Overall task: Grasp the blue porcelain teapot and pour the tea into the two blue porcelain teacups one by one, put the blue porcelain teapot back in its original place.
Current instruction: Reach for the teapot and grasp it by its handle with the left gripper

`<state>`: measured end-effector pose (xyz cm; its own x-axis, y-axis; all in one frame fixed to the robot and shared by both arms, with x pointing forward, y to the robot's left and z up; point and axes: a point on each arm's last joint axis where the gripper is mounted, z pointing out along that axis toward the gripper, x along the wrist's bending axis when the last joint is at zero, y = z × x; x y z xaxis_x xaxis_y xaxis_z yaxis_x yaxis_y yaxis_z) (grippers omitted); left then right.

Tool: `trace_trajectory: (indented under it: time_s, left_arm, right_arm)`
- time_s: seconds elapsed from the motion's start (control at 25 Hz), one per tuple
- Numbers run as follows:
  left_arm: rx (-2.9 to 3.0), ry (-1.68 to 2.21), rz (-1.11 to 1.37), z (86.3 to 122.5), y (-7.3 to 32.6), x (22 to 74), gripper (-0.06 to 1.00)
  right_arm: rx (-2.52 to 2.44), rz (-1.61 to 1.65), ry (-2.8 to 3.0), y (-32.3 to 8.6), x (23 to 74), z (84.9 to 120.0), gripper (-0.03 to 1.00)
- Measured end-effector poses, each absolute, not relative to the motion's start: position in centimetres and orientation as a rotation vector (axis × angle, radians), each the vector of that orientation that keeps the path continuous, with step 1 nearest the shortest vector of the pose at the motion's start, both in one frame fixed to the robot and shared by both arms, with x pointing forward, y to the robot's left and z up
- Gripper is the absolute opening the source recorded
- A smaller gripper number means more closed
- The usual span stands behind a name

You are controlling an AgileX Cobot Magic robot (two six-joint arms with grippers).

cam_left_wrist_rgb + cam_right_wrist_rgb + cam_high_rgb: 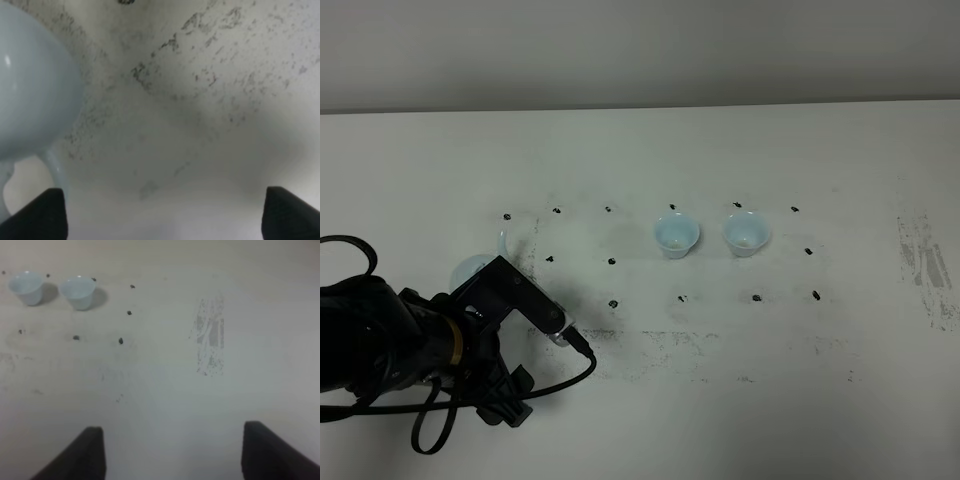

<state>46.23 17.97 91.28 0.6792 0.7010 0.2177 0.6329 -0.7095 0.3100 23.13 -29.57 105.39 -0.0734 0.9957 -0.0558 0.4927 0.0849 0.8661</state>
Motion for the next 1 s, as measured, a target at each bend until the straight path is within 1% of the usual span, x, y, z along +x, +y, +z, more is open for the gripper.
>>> trace_trajectory:
  time_s: [0.64, 0.84, 1.0]
  left_arm:
    - [2.634, 1.244, 0.511, 91.3, 20.0, 47.2, 0.75]
    - [2.602, 1.339, 0.463, 91.3, 20.0, 46.8, 0.75]
    - [2.536, 1.424, 0.418, 92.8, 19.8, 45.8, 0.75]
  right_arm:
    - [1.492, 0.904, 1.659, -29.6, 23.1, 105.4, 0.56]
    - [1.492, 0.904, 1.659, -29.6, 23.1, 105.4, 0.56]
    - [1.492, 0.904, 1.659, -29.6, 23.1, 105.4, 0.56]
